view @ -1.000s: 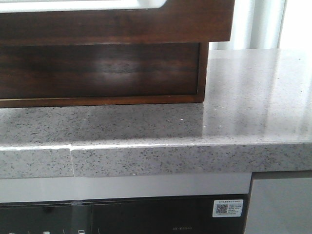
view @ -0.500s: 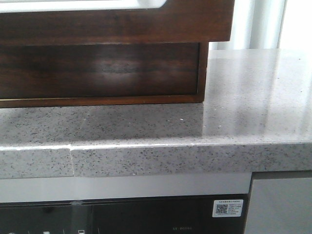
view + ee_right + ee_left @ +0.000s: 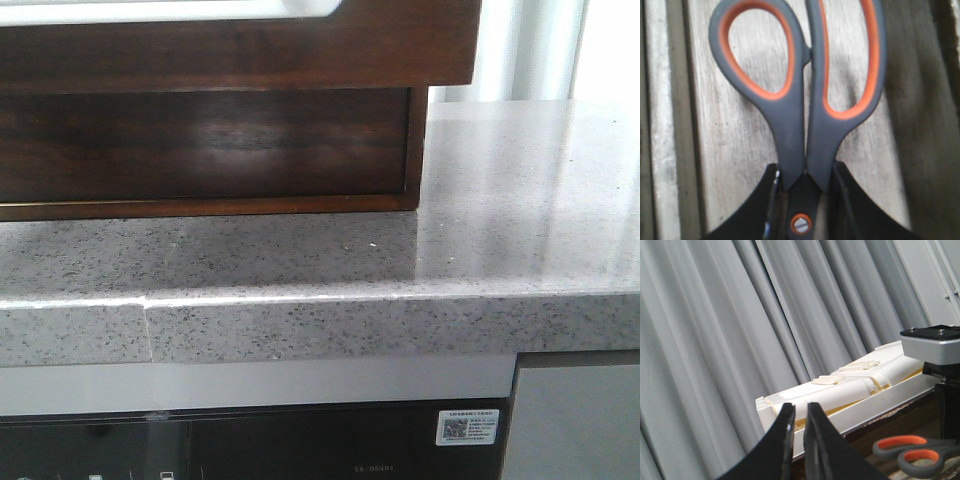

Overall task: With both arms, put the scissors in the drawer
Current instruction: 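Lower the scissors into the drawer and open the right gripper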

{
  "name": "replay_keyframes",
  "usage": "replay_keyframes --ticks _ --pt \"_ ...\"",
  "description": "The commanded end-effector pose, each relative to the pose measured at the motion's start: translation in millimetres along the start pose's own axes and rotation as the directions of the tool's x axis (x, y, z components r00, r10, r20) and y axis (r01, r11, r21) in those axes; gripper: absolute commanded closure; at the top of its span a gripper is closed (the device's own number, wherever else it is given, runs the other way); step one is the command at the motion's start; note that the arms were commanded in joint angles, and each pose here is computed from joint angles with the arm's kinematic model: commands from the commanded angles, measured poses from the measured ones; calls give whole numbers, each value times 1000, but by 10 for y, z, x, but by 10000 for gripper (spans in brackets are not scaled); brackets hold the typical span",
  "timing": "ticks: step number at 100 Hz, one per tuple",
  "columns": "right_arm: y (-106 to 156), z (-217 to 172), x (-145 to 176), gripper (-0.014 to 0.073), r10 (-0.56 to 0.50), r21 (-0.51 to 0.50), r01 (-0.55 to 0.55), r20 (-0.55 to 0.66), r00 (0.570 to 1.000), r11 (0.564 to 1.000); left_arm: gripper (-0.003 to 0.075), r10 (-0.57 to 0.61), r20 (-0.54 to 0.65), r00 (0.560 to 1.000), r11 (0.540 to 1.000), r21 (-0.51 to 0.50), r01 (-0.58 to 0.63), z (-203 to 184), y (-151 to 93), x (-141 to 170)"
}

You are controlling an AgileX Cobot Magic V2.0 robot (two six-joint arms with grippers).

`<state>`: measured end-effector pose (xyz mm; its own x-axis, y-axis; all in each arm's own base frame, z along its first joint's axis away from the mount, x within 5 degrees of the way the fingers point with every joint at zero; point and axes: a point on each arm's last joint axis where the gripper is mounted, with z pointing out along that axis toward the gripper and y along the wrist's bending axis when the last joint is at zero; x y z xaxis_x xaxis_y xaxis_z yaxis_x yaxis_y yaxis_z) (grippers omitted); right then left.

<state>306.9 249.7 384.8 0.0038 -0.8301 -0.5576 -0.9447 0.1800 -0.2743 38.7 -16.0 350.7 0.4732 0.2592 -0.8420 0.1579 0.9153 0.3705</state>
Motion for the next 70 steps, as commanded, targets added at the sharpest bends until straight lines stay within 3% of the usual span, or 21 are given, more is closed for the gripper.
replay_keyframes --ticks 1,59,70 --pt "-2 -234 -98 719 -23 50 20 69 997 999 717 -27 76 997 1000 6 26 17 28 -141" --pt "-28 -18 -52 717 -11 9 10 29 1000 1000 716 -27 76 997 1000 6 26 17 28 -141" --pt "-25 -19 -61 652 -6 6 6 39 999 1000 717 -27 76 997 1000 6 26 17 28 -141"
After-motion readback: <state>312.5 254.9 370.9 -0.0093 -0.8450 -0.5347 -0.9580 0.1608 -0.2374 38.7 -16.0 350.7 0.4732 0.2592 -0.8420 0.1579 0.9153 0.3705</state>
